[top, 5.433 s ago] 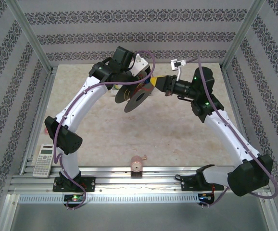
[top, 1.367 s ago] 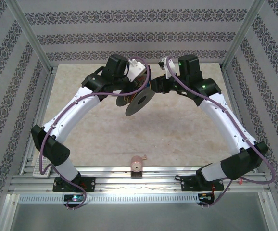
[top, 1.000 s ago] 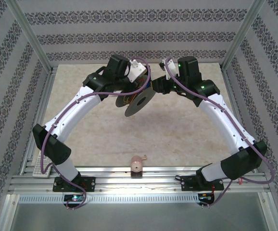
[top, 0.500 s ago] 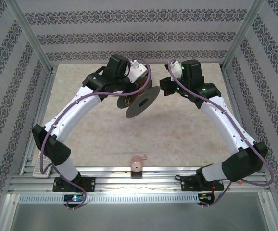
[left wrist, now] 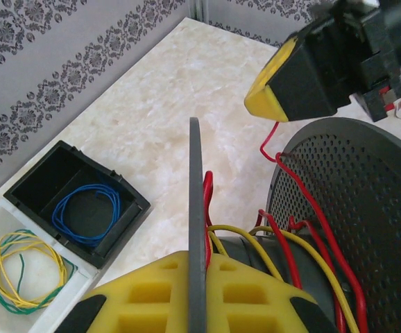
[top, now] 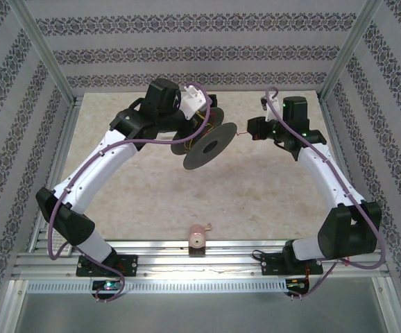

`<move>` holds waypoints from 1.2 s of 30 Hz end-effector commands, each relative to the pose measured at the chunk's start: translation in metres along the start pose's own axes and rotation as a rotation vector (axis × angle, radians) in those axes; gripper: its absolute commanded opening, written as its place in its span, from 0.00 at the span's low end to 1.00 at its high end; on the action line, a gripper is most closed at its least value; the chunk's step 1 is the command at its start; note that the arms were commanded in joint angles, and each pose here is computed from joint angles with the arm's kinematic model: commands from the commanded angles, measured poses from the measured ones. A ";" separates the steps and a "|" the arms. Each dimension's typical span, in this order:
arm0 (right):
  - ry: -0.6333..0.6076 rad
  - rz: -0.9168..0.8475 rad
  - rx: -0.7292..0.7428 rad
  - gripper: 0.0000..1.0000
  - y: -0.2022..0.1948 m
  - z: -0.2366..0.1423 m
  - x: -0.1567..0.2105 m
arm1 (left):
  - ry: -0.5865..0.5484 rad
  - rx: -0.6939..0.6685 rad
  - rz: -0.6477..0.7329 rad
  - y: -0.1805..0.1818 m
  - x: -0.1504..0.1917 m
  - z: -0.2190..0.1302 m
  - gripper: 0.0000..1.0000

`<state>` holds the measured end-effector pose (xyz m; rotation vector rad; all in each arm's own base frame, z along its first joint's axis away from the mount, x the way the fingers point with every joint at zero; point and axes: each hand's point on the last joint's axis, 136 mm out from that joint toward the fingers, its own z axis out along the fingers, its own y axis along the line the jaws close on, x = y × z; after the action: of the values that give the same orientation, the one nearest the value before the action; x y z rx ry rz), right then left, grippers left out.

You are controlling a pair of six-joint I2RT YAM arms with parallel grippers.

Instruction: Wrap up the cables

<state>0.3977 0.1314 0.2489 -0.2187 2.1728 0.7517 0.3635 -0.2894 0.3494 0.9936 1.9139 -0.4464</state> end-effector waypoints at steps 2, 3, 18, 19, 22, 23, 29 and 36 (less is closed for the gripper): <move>-0.045 0.040 -0.023 0.00 -0.013 0.002 0.001 | -0.140 0.000 0.047 -0.005 -0.036 -0.031 0.00; -0.044 0.048 -0.022 0.00 -0.016 0.003 0.004 | -0.146 -0.004 0.046 -0.004 -0.038 -0.032 0.00; -0.016 0.164 -0.006 0.00 -0.050 0.032 0.046 | -0.307 0.068 -0.059 0.006 -0.064 -0.066 0.00; -0.026 0.165 -0.030 0.00 -0.046 0.031 0.044 | -0.304 0.068 -0.058 0.006 -0.064 -0.066 0.00; -0.045 0.138 -0.151 0.13 -0.019 0.020 0.027 | -0.272 0.054 -0.056 0.009 -0.059 -0.061 0.00; -0.052 0.116 -0.198 0.29 -0.006 0.012 0.018 | -0.258 0.048 -0.055 0.010 -0.056 -0.058 0.00; -0.086 -0.022 -0.382 0.98 0.067 -0.047 -0.031 | -0.111 0.018 -0.073 0.017 -0.022 -0.027 0.00; -0.074 0.027 -0.396 0.98 0.091 -0.072 -0.050 | 0.012 0.005 -0.051 0.014 0.006 0.003 0.00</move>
<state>0.3590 0.1505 0.3750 -0.3792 1.8549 1.0795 0.3768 -0.2760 0.3288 0.9243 2.0044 -0.5124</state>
